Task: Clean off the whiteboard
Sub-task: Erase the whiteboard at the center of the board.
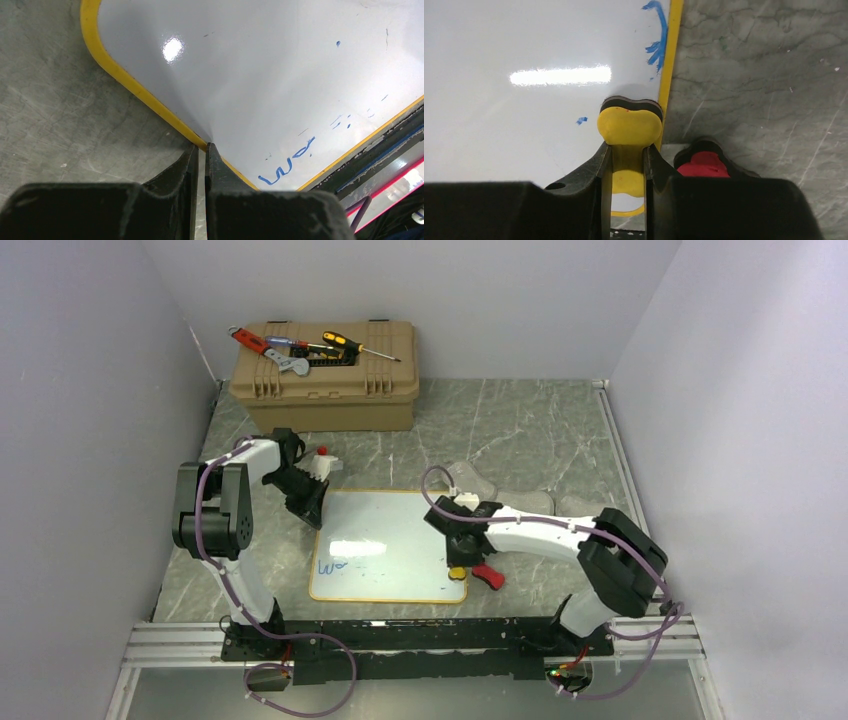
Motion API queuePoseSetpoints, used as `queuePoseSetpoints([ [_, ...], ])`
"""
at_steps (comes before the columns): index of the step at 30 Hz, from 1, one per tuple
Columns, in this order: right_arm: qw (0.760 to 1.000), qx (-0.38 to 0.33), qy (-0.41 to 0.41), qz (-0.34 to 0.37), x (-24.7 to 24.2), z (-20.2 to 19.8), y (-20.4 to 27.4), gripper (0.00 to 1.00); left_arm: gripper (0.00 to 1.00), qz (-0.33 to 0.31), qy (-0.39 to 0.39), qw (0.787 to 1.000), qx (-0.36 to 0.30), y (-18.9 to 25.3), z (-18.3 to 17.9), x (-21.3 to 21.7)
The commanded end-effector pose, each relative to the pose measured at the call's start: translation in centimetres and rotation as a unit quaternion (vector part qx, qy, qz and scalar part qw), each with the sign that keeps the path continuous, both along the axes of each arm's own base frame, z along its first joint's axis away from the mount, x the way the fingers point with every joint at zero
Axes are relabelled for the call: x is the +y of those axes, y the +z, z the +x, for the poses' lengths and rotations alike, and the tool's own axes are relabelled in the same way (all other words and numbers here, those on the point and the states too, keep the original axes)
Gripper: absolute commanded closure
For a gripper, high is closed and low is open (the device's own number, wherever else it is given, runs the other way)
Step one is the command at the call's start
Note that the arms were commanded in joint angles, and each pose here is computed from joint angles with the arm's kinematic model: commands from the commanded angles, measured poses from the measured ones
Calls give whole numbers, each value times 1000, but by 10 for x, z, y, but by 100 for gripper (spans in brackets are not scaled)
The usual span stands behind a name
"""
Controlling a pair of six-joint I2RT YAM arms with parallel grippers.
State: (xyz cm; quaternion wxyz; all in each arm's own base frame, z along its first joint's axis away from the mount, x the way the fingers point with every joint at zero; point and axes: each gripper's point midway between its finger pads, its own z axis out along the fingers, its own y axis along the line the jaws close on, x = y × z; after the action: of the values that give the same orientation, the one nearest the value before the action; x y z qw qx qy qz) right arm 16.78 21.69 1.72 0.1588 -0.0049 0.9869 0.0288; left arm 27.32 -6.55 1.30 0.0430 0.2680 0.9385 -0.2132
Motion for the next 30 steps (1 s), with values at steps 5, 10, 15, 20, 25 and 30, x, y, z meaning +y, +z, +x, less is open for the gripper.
queuePoseSetpoints([
  [5,996,35,79,-12,55,-21,-48,100,100,25,-28,999,8,-36,-5,7],
  [10,987,29,153,37,145,-16,-46,100,100,26,-29,999,7,-34,-5,8],
  [15,981,24,184,61,188,-6,-34,100,100,26,-29,999,4,-30,-5,9],
  [20,989,31,146,7,120,-11,-40,100,100,24,-31,999,1,-30,-5,8],
  [25,987,43,153,-20,94,-23,-41,100,100,19,-29,999,2,-30,-4,6],
  [30,974,22,224,27,183,-19,-22,100,100,19,-30,999,4,-30,-4,6],
])
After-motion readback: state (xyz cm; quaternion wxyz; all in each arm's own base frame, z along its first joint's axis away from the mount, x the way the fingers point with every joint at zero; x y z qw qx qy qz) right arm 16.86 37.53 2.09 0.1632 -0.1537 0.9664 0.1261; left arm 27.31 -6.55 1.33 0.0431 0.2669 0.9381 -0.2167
